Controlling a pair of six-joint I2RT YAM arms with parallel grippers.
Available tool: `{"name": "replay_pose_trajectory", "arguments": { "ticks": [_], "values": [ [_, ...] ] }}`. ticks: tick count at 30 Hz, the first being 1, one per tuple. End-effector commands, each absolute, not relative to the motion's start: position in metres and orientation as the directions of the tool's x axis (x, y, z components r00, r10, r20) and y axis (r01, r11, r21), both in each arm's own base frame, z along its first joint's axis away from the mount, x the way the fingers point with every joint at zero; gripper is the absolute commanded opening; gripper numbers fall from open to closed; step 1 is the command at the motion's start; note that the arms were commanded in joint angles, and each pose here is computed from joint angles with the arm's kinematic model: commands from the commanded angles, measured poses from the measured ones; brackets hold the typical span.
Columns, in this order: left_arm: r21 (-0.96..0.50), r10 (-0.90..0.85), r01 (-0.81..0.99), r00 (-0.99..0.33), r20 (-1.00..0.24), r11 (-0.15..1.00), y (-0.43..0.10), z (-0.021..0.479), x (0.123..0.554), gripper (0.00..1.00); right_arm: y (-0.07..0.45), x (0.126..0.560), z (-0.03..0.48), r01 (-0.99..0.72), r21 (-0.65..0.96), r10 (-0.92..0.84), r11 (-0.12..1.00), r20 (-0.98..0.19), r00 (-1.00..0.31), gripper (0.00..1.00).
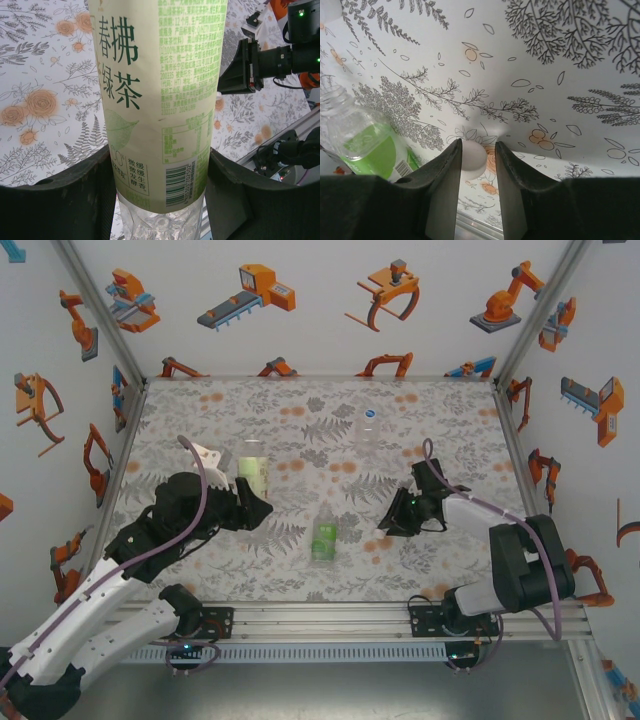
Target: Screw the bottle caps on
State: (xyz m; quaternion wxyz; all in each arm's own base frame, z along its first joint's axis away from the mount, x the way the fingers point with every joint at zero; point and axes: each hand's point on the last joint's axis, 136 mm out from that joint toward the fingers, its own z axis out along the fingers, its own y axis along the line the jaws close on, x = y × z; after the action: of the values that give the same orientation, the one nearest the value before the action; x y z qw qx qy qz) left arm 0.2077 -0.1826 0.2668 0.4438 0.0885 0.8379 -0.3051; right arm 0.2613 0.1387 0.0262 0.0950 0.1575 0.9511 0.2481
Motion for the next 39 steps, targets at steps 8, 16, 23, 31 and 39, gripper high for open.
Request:
{"name": "replay_pose_trajectory", "arguments": {
  "ticks": [8,16,23,31,39],
  "values": [
    [-0.459,-0.152,0.414,-0.59,-0.793,0.786,-0.182,0.27,0.207,0.0,0.133,0.235,0.018,0.134,0.27,0.181,0.954,-0.157,-0.971,0.36],
    [-0.468,-0.163,0.403,-0.595,-0.787,0.787,-0.18,0.268,0.206,0.0,0.137,0.229,0.029,0.074,0.221,0.114,0.972,-0.177,-0.978,0.38],
    [-0.473,-0.17,0.4,-0.595,-0.786,0.785,-0.18,0.268,0.207,0.0,0.148,0.224,0.033,0.017,0.236,0.052,0.972,-0.146,-0.988,0.45],
    [-0.476,-0.174,0.395,-0.597,-0.783,0.786,-0.18,0.267,0.207,0.0,0.162,0.222,0.036,-0.039,0.24,-0.007,0.97,-0.13,-0.991,0.49],
    [-0.478,-0.176,0.39,-0.601,-0.78,0.787,-0.18,0.265,0.207,0.0,0.175,0.218,0.036,-0.102,0.203,-0.082,0.974,-0.103,-0.991,0.5]
  ]
}}
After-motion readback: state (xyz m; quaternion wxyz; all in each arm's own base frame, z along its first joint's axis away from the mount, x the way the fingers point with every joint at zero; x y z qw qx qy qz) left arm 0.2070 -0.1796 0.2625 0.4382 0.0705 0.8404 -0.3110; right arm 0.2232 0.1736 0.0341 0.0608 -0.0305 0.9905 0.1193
